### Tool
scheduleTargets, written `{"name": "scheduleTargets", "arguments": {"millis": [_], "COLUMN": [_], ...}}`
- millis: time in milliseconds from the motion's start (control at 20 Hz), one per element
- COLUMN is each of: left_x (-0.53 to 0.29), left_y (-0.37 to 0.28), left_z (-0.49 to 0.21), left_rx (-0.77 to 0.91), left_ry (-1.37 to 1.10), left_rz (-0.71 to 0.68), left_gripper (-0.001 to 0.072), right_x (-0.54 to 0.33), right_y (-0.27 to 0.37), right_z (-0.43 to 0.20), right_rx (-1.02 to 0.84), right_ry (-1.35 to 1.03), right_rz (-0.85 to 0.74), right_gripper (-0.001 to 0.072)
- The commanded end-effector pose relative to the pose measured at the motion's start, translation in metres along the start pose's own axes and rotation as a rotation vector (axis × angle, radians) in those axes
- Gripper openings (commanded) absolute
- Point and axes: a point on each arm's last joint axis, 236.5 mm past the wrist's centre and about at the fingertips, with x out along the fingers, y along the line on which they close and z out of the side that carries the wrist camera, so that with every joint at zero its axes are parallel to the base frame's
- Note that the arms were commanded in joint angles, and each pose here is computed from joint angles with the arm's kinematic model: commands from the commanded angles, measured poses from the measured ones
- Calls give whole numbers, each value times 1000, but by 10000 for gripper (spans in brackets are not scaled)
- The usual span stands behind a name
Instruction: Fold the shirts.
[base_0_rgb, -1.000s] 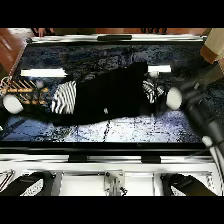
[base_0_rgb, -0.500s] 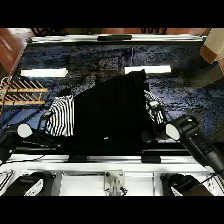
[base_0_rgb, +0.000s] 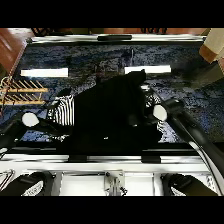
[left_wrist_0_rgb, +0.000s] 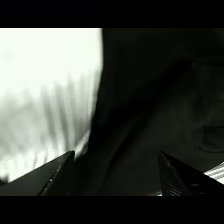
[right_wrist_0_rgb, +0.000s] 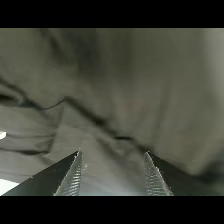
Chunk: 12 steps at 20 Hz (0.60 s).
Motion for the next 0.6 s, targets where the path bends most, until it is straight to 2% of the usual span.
{"name": "scheduleTargets", "arguments": {"millis": [0,100,550], "left_x": [32,43,48], "left_y": [-14,-16,-15], "left_z": [-4,-9,-2], "left_rx": [37,54,62], "left_ry": [67,98,71], "left_rz": [-11,-7,-2], "left_gripper": [603,603,595], "right_x": [52,68,85], "right_y": [39,47,42], "right_z": [-22,-29,-43], "right_rx": [90,80,104], "right_ry": [204,258,339], "right_rz": [156,195,178], "right_gripper": [506,507,507]}}
